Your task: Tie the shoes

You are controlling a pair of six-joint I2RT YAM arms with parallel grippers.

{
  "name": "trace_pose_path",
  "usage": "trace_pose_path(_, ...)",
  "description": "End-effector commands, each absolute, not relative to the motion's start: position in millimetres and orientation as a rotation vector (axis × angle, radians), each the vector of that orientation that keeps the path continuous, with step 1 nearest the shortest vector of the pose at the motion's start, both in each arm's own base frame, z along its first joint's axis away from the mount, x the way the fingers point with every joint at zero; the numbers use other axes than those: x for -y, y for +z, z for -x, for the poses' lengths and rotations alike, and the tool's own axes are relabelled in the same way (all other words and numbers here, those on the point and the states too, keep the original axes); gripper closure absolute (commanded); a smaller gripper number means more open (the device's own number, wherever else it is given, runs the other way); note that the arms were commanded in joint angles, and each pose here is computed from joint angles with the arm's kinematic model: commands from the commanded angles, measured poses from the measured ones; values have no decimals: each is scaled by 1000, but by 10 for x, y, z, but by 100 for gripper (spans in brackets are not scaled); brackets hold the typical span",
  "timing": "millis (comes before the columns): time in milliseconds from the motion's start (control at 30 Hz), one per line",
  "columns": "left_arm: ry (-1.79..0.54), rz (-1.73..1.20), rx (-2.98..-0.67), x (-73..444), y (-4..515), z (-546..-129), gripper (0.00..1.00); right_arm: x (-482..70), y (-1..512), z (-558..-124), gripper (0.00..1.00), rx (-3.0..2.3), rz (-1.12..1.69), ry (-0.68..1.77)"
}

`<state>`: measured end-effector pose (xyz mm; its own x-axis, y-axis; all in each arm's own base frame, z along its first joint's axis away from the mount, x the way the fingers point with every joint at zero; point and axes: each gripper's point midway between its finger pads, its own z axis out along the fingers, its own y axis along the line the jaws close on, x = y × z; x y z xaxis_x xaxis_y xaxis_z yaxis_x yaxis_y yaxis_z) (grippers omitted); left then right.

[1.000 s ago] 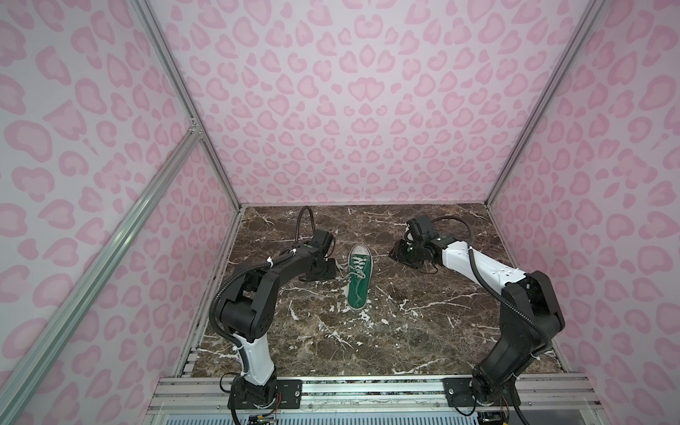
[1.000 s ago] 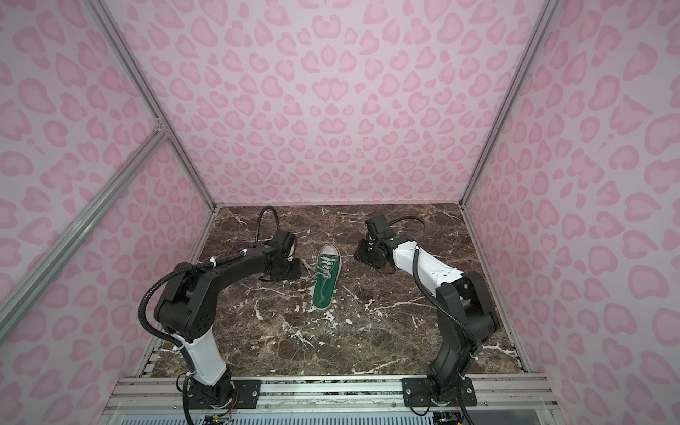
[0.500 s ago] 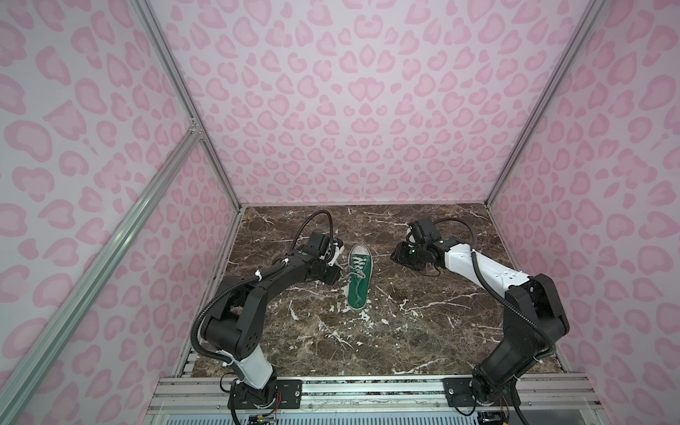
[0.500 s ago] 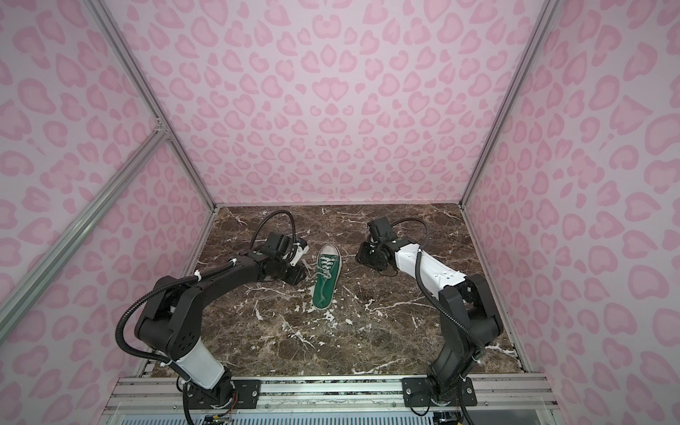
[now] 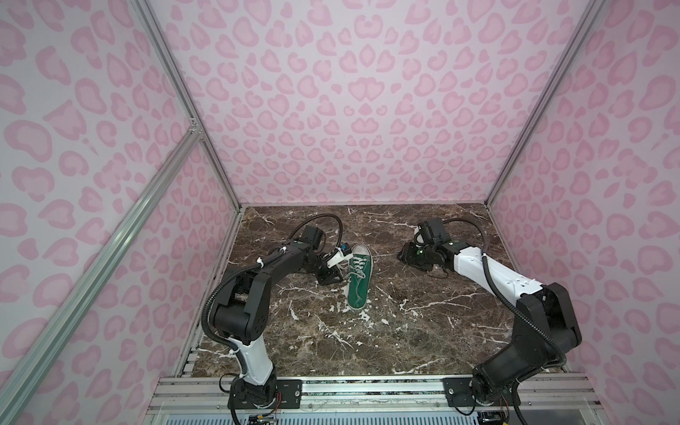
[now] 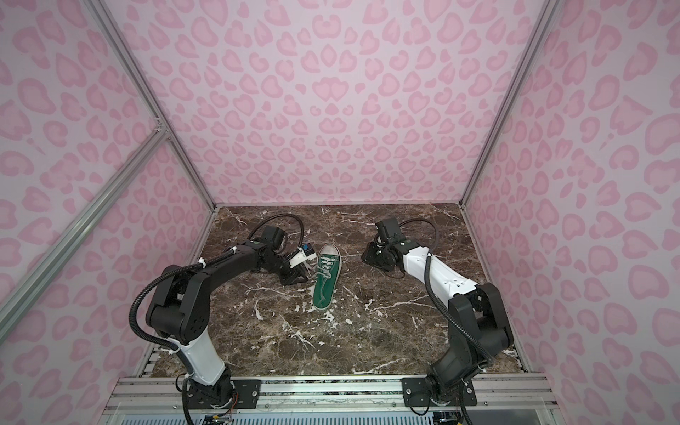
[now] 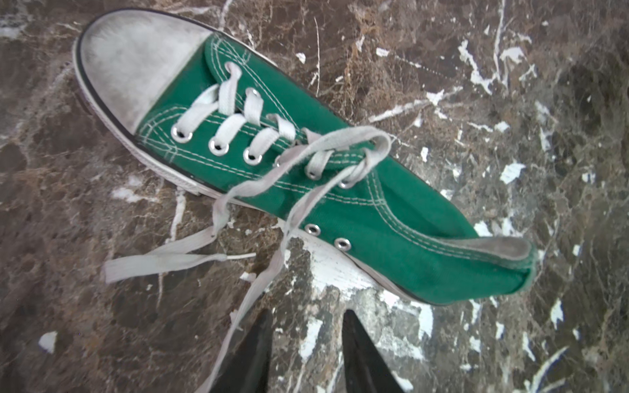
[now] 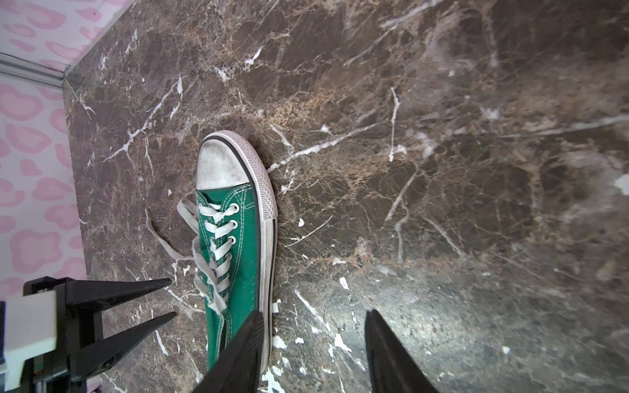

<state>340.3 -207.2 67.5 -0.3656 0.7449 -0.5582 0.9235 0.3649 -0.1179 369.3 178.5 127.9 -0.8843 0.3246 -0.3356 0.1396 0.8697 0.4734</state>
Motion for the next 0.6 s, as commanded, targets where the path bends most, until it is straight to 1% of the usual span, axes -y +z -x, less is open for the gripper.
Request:
trace_pose_path(0,-457,-1522,-2148,1991,639,-3480,62,-1719,1254,-3654,50,-2639,-343,613)
trace_pose_path(167,-295,-1548,-2080,1924,525,-3582,62,-1645,1211,-3639,50,-2646,-359,611)
trace_pose_path(233,-274,-1564,-2038,1946,521,-3589,62,-1626,1189,-3635,49,-2650,-364,609)
trace_pose_path(567,-295,-1667,-1990,2069,444,-3580,61,-1547,1114,-3632,49,-2667,-387,610)
